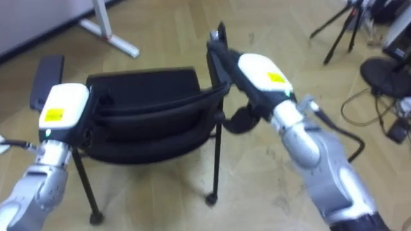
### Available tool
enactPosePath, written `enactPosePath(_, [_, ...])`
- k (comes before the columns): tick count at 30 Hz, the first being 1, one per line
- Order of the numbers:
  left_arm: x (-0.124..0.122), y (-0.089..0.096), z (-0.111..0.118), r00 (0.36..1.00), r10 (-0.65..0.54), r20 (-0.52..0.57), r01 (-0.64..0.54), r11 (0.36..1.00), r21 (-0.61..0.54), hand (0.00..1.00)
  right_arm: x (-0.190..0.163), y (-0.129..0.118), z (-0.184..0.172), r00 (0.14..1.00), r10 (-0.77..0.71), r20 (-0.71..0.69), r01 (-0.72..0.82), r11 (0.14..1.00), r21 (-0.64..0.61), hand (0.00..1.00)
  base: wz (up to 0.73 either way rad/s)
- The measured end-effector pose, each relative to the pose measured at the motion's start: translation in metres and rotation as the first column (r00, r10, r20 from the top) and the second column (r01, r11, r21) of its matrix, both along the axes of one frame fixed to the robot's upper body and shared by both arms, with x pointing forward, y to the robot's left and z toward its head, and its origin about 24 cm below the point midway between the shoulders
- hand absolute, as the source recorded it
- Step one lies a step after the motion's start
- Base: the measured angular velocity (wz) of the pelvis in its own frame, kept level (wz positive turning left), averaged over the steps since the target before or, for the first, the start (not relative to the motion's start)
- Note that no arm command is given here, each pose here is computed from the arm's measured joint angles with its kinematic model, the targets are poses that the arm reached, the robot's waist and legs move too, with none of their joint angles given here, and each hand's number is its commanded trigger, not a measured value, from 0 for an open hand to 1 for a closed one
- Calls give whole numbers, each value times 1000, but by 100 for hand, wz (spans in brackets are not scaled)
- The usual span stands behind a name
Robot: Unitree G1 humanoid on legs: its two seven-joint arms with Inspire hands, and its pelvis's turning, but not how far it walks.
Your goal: Push chair
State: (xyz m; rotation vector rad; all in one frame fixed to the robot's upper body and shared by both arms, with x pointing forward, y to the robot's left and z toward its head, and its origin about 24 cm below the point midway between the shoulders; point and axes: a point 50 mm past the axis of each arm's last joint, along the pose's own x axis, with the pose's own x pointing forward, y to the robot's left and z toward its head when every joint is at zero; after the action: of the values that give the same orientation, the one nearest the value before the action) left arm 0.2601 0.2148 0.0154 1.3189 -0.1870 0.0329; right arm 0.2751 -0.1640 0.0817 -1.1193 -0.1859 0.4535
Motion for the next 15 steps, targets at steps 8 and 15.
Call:
enactPosePath(8, [2,-1,-2,1000,4,-16,-4,1000,5,100,-2,5,-5,999,35,-37,-35,999,-17,0,-1])
enactPosePath(15, [2,-1,-2,1000,6,-17,-6,1000,6,100,-1,8,-5,999,42,-30,-43,998,-41,0,0])
